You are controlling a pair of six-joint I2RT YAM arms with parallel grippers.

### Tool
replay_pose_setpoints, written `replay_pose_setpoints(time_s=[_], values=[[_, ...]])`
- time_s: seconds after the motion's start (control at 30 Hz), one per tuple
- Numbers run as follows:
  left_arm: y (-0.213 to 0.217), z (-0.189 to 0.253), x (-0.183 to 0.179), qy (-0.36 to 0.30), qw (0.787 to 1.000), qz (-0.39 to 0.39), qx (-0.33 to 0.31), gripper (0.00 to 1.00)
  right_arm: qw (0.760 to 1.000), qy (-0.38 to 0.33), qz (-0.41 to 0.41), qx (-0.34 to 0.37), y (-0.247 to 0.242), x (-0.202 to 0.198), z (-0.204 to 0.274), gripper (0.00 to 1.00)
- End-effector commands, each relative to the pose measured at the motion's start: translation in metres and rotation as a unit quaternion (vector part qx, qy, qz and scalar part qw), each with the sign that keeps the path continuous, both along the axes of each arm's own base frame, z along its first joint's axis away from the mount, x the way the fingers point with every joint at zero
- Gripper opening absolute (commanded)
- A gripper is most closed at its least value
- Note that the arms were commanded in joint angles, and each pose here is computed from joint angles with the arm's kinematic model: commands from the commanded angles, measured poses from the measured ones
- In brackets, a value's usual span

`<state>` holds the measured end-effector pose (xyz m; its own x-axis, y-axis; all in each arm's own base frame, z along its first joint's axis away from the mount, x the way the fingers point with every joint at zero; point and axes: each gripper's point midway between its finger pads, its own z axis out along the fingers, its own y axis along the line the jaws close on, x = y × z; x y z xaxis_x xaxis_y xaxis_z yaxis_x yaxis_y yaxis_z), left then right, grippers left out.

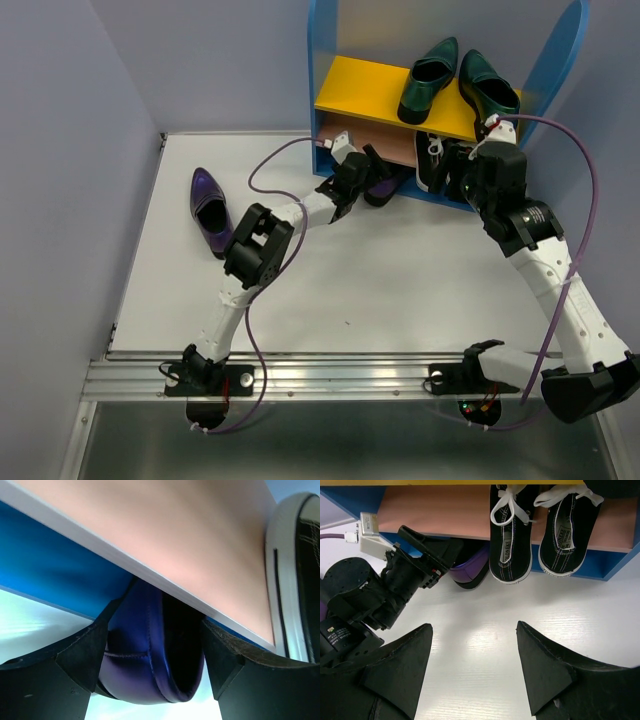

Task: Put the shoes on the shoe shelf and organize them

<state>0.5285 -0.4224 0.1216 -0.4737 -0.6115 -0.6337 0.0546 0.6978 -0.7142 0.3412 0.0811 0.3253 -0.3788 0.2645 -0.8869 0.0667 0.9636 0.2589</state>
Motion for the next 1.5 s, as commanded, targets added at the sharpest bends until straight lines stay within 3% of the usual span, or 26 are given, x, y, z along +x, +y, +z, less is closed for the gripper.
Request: replay_pose_setpoints(time_s=[0.0, 0.43, 0.87, 1.17, 1.3, 1.47], values=[[-0.026, 0.09, -0.02, -0.09, 0.994, -0.059, -0.032, 0.85, 1.0, -0.017, -0.006, 0.002, -0.003, 0.001, 0.011, 0.74], [-0.04, 0.071, -0.036, -0.085, 0.992, -0.095, 0.0, 0.88, 1.0, -0.018, -0.003, 0.012, -0.001, -0.003, 0.007, 0.74], [-0.004, 0.068, -0.059, -0.107, 0.976, -0.079, 0.169, 0.92, 1.0, -0.024, 0.004, 0.02, 0.003, 0.002, 0.007, 0.74], [0.032, 0.073, -0.088, -0.106, 0.971, -0.075, 0.201, 0.91, 0.999, -0.031, 0.007, 0.027, 0.005, 0.001, 0.01, 0.75], [0.038, 0.053, -0.11, -0.095, 0.962, -0.125, 0.226, 0.86, 0.999, -0.033, 0.007, 0.029, 0.004, -0.002, 0.009, 0.75], [0.015, 0.039, -0.127, -0.105, 0.952, -0.193, 0.211, 0.81, 0.999, -0.036, 0.009, 0.026, 0.004, -0.003, 0.01, 0.76]])
